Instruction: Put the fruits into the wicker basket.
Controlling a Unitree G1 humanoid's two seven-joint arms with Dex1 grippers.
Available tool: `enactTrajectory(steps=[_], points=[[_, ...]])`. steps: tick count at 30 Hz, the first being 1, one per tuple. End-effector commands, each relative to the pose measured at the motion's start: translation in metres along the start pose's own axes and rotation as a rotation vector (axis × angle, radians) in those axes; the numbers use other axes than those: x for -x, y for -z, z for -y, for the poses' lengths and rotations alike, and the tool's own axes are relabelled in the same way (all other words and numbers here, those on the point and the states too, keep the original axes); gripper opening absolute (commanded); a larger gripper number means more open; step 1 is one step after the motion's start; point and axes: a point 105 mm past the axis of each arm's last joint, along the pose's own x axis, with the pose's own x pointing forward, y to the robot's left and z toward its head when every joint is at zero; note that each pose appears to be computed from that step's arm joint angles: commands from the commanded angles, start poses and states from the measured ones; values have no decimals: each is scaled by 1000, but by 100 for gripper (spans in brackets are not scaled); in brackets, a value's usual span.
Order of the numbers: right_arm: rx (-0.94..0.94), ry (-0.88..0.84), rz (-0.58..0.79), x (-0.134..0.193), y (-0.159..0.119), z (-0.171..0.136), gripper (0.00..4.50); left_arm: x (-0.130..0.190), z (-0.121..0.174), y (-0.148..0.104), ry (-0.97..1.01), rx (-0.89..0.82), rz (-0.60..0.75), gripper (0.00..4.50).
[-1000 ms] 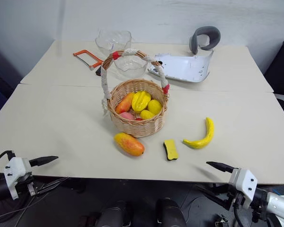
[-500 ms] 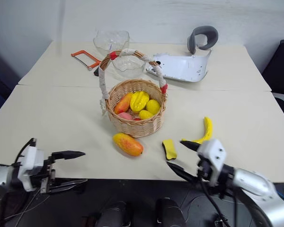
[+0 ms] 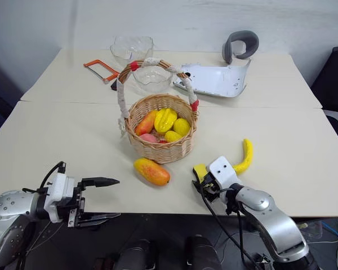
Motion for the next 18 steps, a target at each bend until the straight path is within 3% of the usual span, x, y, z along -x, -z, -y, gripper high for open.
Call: enactTrajectory(steps=[1, 6, 9, 10, 16, 18], points=[[-40, -127, 47, 4, -8, -18, 286, 0, -1, -8, 8, -27, 17, 450], [-34, -272, 230, 43, -37, -18, 126, -8, -3, -15, 12, -23, 62, 450], [2, -281, 462, 77, -69, -3, 126, -13, -4, -20, 5, -18, 87, 450], [-20, -171, 461, 88, -66, 24, 126, -15, -5, -22, 1, -19, 93, 450], [230, 357, 92, 166, -1, 189, 126, -26, -11, -47, -1, -26, 206, 450], [294, 415, 14, 168, 14, 215, 126, -32, -5, -47, 31, -23, 213, 450]])
